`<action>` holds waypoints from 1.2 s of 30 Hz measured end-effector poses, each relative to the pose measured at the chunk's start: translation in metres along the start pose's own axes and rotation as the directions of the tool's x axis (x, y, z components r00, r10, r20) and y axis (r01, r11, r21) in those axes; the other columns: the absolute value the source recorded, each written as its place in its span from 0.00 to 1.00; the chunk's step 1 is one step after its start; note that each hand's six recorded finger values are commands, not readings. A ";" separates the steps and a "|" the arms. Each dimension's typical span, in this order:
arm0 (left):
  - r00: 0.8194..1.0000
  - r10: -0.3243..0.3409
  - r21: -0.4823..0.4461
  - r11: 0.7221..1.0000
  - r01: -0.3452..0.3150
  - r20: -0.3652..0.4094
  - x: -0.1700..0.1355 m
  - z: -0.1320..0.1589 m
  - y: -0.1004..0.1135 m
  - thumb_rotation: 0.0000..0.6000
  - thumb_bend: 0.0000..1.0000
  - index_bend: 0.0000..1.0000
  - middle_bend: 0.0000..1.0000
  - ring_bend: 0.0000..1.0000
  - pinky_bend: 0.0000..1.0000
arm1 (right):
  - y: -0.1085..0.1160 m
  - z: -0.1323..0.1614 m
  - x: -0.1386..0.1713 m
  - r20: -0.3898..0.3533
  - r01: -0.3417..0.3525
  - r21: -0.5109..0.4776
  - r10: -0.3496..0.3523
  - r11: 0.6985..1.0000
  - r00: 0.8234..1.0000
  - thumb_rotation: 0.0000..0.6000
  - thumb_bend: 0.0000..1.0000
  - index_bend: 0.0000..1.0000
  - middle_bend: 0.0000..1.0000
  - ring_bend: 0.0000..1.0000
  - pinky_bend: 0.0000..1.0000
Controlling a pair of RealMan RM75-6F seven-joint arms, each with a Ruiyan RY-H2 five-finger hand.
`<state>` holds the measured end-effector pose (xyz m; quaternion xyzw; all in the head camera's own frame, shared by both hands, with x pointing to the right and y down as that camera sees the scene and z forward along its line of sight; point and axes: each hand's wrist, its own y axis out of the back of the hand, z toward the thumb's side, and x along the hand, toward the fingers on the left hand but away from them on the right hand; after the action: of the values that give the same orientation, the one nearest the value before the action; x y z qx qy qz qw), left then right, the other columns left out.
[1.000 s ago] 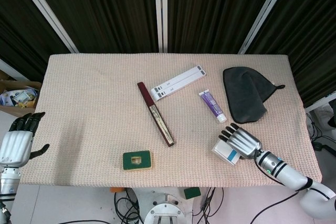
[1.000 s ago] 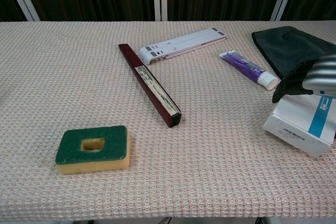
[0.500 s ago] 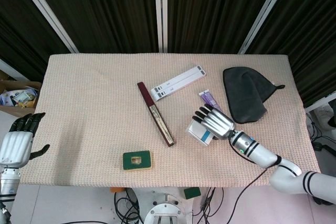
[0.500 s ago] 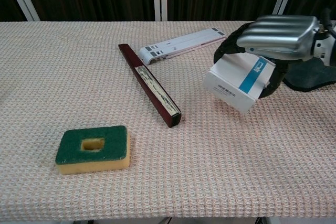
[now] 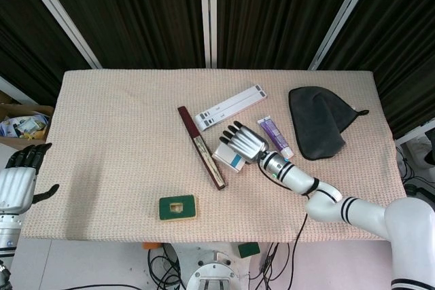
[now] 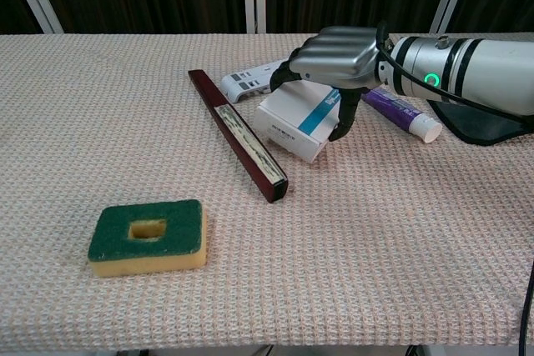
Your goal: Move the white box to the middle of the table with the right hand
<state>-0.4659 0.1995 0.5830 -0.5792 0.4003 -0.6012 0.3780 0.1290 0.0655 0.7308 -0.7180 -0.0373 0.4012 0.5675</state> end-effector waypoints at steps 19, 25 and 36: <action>1.000 0.012 -0.005 1.000 -0.012 -0.004 -0.002 -0.005 0.004 0.99 0.14 0.13 0.15 0.12 0.17 | 0.010 0.003 -0.010 0.012 -0.010 -0.004 0.010 1.000 1.000 1.00 0.00 0.00 0.00 0.00 0.01; 1.000 0.013 -0.004 1.000 -0.013 0.000 -0.002 -0.003 0.004 1.00 0.14 0.12 0.15 0.12 0.17 | 0.027 -0.004 0.007 0.021 0.041 -0.030 -0.040 0.999 0.999 1.00 0.00 0.00 0.00 0.00 0.00; 1.000 0.022 -0.001 1.000 -0.022 0.003 -0.003 -0.001 0.004 0.99 0.14 0.13 0.15 0.12 0.17 | 0.041 -0.062 0.143 0.223 0.164 -0.054 -0.148 0.985 0.963 1.00 0.00 0.00 0.00 0.00 0.00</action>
<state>-0.4667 0.2007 0.5778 -0.5758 0.4063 -0.5958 0.3852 0.2473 0.0748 0.6222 -0.6844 -0.1703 0.4302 0.5635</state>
